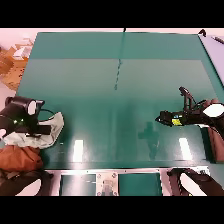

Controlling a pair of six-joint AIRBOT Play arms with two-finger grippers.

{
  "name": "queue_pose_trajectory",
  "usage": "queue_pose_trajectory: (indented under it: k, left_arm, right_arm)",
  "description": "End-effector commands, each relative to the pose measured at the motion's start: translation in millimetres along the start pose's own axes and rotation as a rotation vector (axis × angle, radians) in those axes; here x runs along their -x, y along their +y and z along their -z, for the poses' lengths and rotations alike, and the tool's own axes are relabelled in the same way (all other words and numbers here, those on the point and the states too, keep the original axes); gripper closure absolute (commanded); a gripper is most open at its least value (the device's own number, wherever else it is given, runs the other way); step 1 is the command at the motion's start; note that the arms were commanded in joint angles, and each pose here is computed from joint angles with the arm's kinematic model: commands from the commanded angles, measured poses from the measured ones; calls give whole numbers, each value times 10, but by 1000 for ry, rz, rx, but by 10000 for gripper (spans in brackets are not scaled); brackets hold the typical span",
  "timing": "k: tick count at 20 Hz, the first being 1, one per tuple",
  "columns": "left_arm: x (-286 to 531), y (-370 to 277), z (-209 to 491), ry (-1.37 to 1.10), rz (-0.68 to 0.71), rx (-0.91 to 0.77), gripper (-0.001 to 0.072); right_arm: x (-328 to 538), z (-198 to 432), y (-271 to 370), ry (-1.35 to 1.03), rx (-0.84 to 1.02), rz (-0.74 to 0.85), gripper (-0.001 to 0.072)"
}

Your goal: Fold the shirts.

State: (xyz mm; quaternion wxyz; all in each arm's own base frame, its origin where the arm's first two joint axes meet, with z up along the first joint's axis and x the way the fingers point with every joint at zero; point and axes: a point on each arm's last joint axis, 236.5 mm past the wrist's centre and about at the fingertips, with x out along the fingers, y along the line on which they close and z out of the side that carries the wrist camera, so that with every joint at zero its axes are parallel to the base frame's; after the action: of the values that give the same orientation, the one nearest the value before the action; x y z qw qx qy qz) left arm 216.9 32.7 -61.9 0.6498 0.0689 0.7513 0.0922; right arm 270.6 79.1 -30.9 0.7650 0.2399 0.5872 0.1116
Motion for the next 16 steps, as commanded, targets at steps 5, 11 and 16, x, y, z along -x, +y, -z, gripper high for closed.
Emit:
queue_pose_trajectory:
  k: [5, 11, 16]
  left_arm:
    - [1613, -605, -762, -361, 313, -56, 691]
    - [2715, -1989, -979, -735, 469, -367, 691]
    - [2480, -2983, -1151, -745, 580, -458, 688]
  right_arm:
    - [0, 2, 2, 0, 0, 0, 693]
    - [0, 2, 2, 0, 0, 0, 693]
    - [0, 1, 2, 0, 0, 0, 693]
